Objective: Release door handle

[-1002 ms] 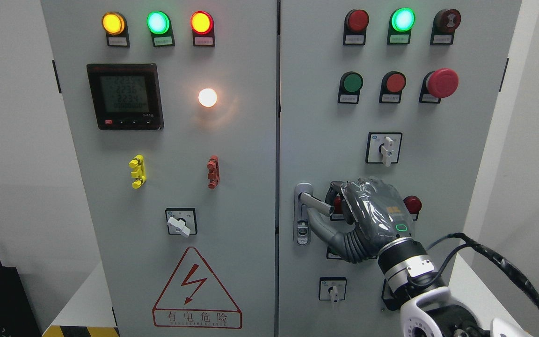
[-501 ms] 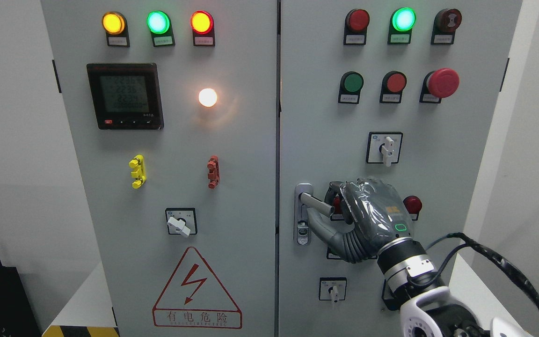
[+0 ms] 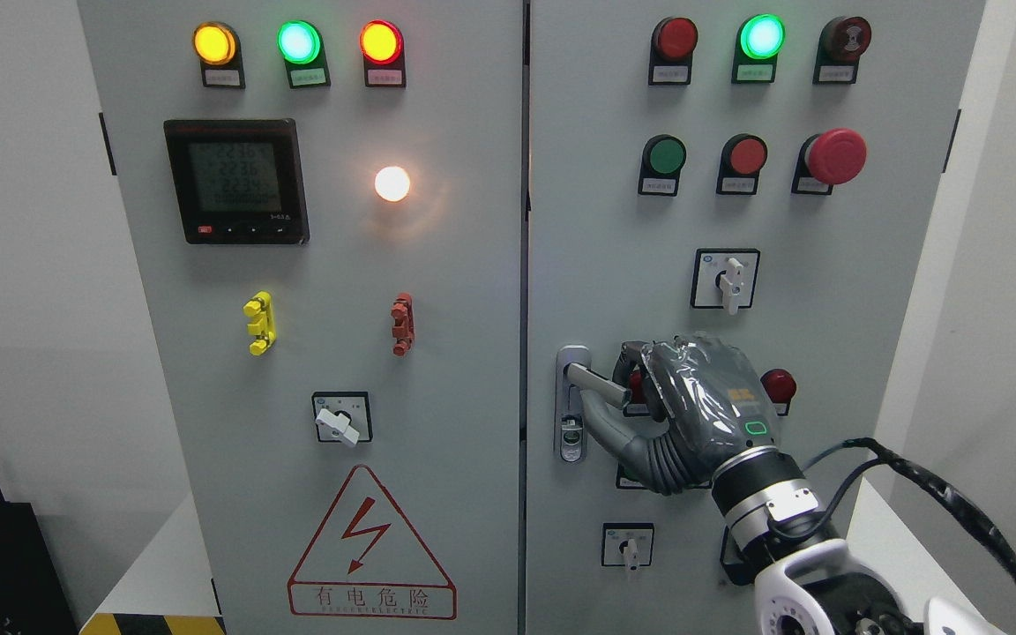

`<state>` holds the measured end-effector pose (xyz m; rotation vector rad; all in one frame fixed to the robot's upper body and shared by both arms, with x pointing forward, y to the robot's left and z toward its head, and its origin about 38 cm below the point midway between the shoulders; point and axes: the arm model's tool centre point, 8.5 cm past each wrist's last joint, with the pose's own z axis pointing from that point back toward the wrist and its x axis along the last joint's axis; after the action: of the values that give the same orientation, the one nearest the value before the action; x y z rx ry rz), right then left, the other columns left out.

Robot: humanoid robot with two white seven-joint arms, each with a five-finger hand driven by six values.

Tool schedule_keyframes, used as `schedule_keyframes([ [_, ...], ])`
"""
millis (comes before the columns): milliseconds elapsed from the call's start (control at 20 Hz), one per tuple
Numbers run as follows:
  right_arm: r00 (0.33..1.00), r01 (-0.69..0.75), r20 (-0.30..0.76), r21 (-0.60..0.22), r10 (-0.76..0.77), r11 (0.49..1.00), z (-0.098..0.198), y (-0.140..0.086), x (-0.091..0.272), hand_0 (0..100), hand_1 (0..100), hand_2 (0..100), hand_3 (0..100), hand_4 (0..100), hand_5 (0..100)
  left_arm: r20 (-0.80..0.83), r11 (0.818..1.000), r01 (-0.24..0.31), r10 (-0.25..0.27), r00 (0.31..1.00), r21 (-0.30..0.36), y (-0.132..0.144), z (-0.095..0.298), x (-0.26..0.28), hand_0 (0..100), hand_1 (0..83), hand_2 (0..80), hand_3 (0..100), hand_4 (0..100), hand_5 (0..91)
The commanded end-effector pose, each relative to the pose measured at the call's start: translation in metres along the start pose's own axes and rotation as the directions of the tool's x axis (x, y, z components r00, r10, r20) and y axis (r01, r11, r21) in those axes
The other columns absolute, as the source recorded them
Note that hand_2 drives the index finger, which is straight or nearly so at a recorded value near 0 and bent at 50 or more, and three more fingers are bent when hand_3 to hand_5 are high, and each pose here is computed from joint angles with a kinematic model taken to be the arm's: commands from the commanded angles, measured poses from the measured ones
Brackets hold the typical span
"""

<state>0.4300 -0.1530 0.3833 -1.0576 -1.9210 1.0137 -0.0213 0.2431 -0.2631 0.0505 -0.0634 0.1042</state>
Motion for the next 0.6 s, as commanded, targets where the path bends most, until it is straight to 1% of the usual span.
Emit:
schedule_keyframes([
  [0, 1.000, 0.000, -0.002, -0.006, 0.000, 1.000, -0.0003, -0.0008, -0.0005, 51, 32, 64, 100, 97, 100, 0.030, 1.000, 0.000, 0.000, 1.000, -0.005, -0.0021, -0.0013, 0.0104, 12, 38.9, 0.0, 0, 0, 0.0],
  [551, 1.000, 0.000, -0.002, -0.004, 0.000, 1.000, 0.0001, 0.0003, -0.0006, 52, 33, 65, 100, 97, 100, 0.030, 1.000, -0.001, 0.002, 1.000, -0.005, -0.0021, -0.0013, 0.0104, 12, 38.9, 0.0, 0, 0, 0.0],
])
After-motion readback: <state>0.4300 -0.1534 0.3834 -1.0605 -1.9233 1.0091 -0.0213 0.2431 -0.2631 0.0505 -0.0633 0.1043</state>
